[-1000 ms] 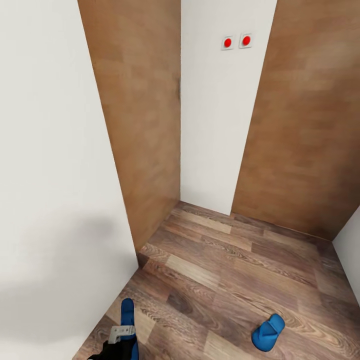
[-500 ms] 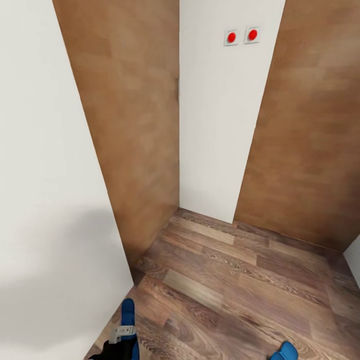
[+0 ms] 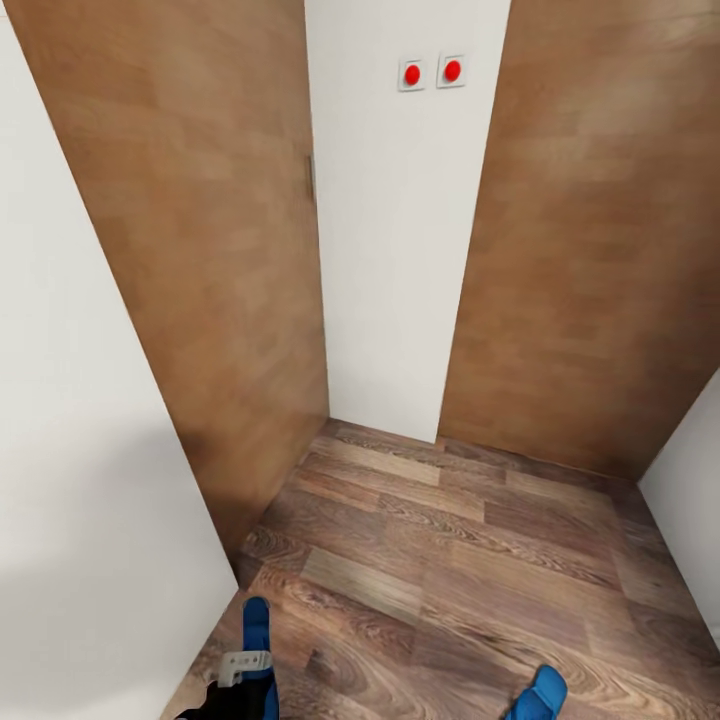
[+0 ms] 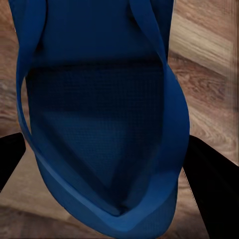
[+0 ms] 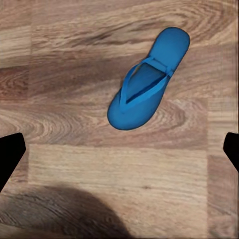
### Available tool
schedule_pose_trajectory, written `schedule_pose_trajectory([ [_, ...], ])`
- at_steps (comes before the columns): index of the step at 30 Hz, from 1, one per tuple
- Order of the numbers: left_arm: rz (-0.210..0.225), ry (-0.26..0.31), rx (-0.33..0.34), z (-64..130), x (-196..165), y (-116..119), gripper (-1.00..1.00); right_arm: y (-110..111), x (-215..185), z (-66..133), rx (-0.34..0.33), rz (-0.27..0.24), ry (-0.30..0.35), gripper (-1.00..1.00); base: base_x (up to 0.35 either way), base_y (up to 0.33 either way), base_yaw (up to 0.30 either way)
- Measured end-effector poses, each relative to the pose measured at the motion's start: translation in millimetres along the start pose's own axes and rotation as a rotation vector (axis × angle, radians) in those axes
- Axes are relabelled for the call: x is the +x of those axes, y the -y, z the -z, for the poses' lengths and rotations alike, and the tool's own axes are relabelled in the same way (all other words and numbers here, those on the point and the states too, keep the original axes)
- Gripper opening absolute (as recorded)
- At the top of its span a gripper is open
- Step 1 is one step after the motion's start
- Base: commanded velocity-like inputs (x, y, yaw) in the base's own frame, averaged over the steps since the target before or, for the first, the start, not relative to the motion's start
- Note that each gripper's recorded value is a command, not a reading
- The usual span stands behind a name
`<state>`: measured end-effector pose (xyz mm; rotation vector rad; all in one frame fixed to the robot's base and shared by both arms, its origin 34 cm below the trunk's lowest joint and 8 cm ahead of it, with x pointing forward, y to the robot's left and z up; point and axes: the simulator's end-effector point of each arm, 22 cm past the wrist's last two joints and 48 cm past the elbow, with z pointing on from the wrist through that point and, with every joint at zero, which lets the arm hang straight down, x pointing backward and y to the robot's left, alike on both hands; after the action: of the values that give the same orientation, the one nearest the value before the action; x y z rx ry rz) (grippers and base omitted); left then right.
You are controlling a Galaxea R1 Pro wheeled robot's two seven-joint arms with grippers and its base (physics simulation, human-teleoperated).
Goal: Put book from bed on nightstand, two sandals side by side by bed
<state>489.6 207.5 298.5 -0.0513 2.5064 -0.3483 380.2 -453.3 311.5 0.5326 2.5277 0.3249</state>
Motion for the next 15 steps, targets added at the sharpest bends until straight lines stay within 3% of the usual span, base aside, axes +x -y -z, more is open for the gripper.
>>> schedule_pose_trajectory([
  [9, 0.000, 0.000, 0.000, 0.1, 0.0, 0.0, -1.00, 0.0, -0.1, 0.1, 0.000, 0.000, 0.000, 1.00, 0.019, 0.003, -0.223],
  [15, 0.001, 0.000, 0.000, 0.3, 0.0, -0.1, -1.00, 0.0, -0.2, 0.2, 0.000, 0.000, 0.000, 1.00, 0.240, 0.076, -0.040],
])
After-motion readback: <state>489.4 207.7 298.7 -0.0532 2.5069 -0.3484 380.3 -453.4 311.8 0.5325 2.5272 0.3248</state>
